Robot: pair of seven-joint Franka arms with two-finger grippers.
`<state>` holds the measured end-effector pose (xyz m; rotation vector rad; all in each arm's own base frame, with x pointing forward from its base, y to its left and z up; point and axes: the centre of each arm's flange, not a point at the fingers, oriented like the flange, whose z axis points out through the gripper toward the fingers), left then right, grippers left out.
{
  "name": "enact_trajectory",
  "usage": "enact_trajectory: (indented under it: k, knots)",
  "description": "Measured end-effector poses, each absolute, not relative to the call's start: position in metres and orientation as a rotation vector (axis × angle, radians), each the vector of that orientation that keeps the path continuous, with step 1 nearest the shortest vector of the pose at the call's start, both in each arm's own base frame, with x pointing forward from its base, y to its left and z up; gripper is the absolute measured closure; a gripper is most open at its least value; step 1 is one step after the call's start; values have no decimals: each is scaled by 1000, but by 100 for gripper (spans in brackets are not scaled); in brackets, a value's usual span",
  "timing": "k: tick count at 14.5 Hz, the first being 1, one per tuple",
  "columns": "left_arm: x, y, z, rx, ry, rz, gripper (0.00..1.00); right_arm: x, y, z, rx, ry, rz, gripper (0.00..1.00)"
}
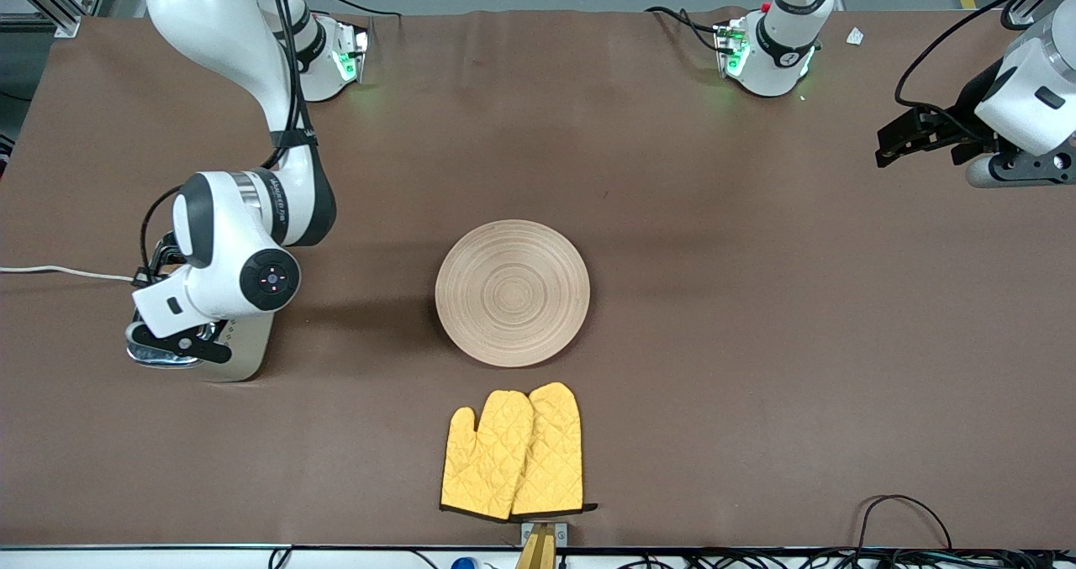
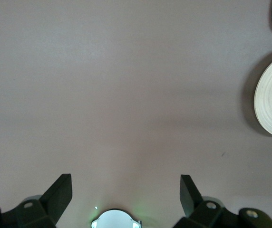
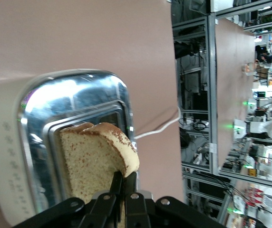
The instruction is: Move plate and put bread in toaster
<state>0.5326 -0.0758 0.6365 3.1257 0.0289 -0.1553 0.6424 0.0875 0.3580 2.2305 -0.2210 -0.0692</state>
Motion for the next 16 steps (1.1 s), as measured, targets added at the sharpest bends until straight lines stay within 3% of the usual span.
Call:
enact_trajectory:
  k: [2,6,10,16]
  knots:
    - [533,-76,636,3126,29,-155,0,643,86,359,2236,-234,-68,82]
    - [533,-76,636,3126,32,-155,0,643,83,374,2302,-237,-76,39]
    - [533,-76,637,3126,34,-155,0,638,61,434,2506,-165,-114,1]
    - [534,-79,638,3156,15,-123,0,610,-40,518,2901,-107,-168,0]
